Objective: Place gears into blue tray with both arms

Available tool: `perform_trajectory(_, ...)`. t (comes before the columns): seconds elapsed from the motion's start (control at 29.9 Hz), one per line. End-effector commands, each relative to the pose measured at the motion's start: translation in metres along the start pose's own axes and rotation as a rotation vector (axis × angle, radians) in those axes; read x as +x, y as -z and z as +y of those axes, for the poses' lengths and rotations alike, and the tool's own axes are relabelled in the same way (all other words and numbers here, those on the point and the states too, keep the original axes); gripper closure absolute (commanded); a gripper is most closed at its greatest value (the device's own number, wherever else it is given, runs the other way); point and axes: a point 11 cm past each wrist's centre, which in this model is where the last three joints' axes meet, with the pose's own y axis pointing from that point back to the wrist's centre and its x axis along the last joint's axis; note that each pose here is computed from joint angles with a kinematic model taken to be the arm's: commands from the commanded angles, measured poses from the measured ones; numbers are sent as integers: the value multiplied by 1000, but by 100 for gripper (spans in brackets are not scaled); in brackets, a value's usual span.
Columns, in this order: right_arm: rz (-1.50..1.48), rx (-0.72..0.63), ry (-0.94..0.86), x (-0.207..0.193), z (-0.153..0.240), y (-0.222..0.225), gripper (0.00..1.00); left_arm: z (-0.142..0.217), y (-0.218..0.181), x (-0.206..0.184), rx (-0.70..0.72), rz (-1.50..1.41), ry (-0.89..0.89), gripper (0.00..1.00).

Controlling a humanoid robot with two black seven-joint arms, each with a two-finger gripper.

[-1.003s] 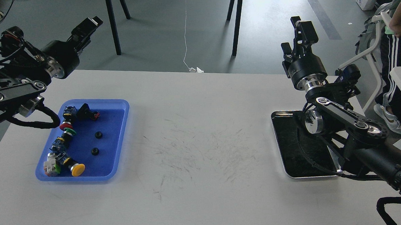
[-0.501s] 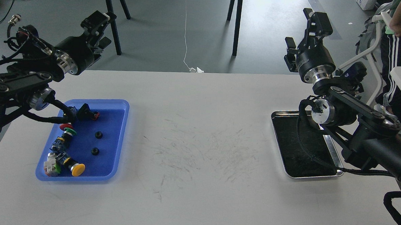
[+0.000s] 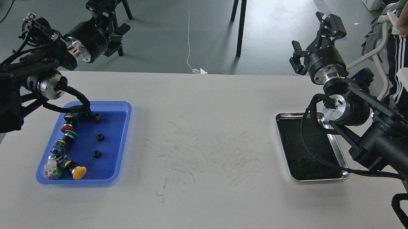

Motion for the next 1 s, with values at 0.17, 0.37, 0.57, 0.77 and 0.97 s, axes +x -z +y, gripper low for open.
perform_trajectory(0.17, -17, -32, 36, 5, 1, 1, 1, -5, -26, 6, -82, 108, 56, 2)
perform_trajectory(0.37, -42, -10, 26, 8, -1, 9, 1, -10, -16, 5, -81, 147, 27, 2)
perform_trajectory(0.57, -86, -21, 43, 4, -3, 9, 1, -15, -3, -7, -71, 187, 36, 2)
perform_trajectory(0.77, -124, -16, 24, 10, -4, 10, 1, -23, 14, -17, -80, 308, 3, 2)
perform_trajectory(0.97, -138, 0, 34, 6, -5, 14, 1, -36, 39, -36, 49, 316, -12, 1)
